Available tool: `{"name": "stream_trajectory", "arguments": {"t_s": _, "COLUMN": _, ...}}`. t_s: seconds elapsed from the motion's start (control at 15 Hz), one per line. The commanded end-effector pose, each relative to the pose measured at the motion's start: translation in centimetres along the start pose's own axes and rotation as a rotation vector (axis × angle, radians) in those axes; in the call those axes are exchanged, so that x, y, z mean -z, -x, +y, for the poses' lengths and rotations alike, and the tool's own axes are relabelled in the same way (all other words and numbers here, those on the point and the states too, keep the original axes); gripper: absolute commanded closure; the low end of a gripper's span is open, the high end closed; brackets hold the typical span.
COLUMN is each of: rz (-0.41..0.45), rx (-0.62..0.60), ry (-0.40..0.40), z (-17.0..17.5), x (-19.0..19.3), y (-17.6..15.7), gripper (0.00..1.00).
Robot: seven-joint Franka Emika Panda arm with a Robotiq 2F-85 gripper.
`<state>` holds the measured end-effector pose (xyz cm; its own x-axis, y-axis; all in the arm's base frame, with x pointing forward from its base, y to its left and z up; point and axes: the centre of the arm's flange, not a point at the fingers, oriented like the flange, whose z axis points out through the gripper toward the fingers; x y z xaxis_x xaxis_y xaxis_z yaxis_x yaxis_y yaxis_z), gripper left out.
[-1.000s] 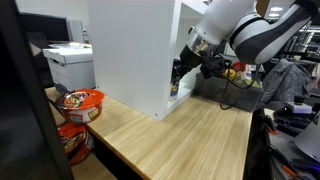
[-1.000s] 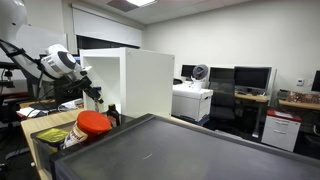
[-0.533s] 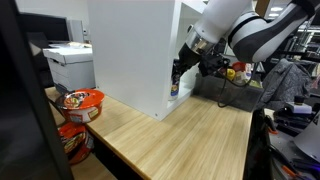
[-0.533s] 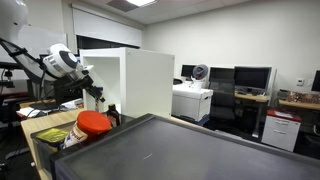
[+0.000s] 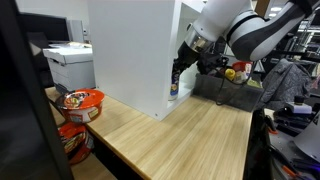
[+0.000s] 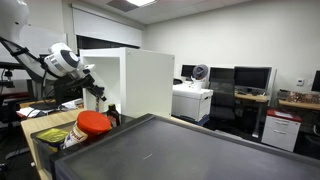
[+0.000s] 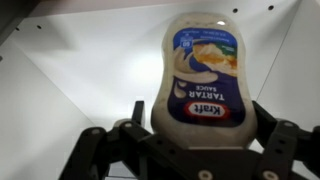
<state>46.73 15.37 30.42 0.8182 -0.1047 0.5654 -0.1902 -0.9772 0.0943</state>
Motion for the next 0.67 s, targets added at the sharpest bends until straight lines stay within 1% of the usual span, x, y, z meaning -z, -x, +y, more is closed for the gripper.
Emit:
{"name": "stream_trajectory", "arguments": {"t_s": 0.0, "rz": -0.008, "rx": -0.019, "ry": -0.032, "z": 0.6, "x": 0.5, "y": -0.3, "gripper": 0.00}}
{"name": "stream_trajectory", "arguments": {"t_s": 0.6, "rz": -0.037, "rx": -0.010, "ry": -0.035, "z": 1.4, "x": 2.3, "y": -0.1, "gripper": 0.00}}
